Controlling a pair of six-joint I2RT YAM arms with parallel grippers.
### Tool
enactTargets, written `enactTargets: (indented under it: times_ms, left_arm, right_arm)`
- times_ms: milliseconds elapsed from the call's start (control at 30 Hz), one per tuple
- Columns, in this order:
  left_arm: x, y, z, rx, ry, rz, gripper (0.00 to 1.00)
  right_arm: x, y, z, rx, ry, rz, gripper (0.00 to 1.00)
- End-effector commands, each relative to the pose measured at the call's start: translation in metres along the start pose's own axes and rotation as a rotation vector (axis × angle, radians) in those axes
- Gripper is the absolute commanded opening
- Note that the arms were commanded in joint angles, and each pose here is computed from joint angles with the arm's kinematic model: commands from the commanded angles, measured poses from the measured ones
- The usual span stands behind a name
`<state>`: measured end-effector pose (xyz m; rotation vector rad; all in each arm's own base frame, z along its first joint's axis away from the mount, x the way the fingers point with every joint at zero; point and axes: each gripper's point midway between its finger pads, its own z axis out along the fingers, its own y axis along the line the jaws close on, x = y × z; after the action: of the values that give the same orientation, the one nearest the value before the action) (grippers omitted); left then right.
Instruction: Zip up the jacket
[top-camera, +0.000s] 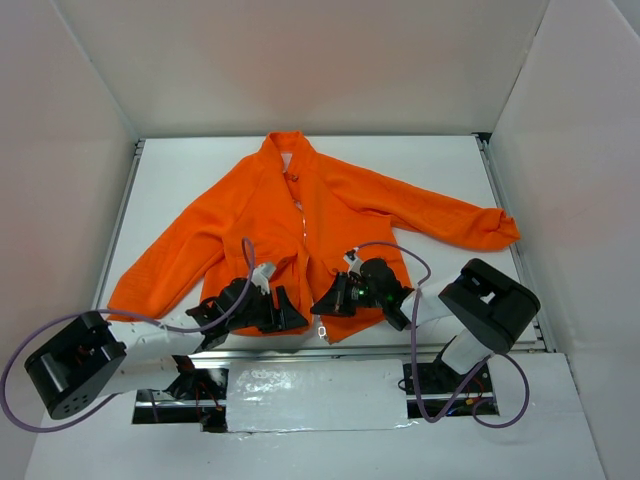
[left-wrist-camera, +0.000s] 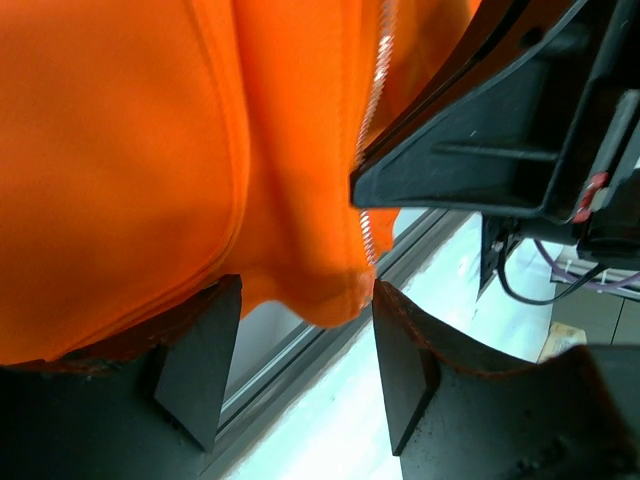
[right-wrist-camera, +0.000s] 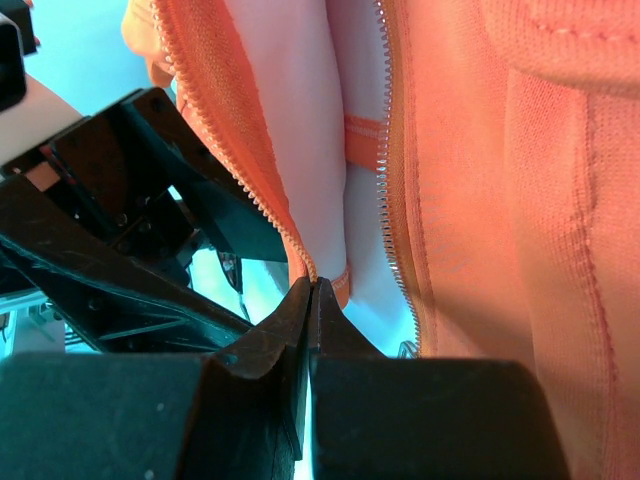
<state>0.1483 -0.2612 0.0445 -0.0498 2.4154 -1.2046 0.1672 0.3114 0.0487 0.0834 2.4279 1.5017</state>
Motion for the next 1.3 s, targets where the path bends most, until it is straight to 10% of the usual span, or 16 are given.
enactTargets:
  times_ms: [0,300,867,1033,1267]
  left_arm:
    - [-0.018,-0.022,0.007,0.056,-0.051,0.039,0.67]
    - [-0.012,-0.021,0.015,0.081,-0.022,0.021,0.57]
    - [-0.004,-0.031,0.018,0.159,0.016,0.004,0.0]
    - [-0.01,-0.039,0.011,0.215,-0.03,-0.017,0.0]
    - [-0.028,-0.024,-0.003,0.142,-0.178,-0.146,0.0]
  right_arm:
    - [0.001,0.006,0.002,-0.028,0.009,-0.042,0.0]
    - [0.002,0.007,0.002,-0.028,0.015,-0.049,0.0]
    - [0.003,0.004,0.006,-0.023,0.033,-0.042,0.0]
    - [0.006,0.015,0.001,-0.083,0.036,-0.06,0.49]
    - [-0.002,0.001,-0.012,0.06,-0.013,-0.118,0.58]
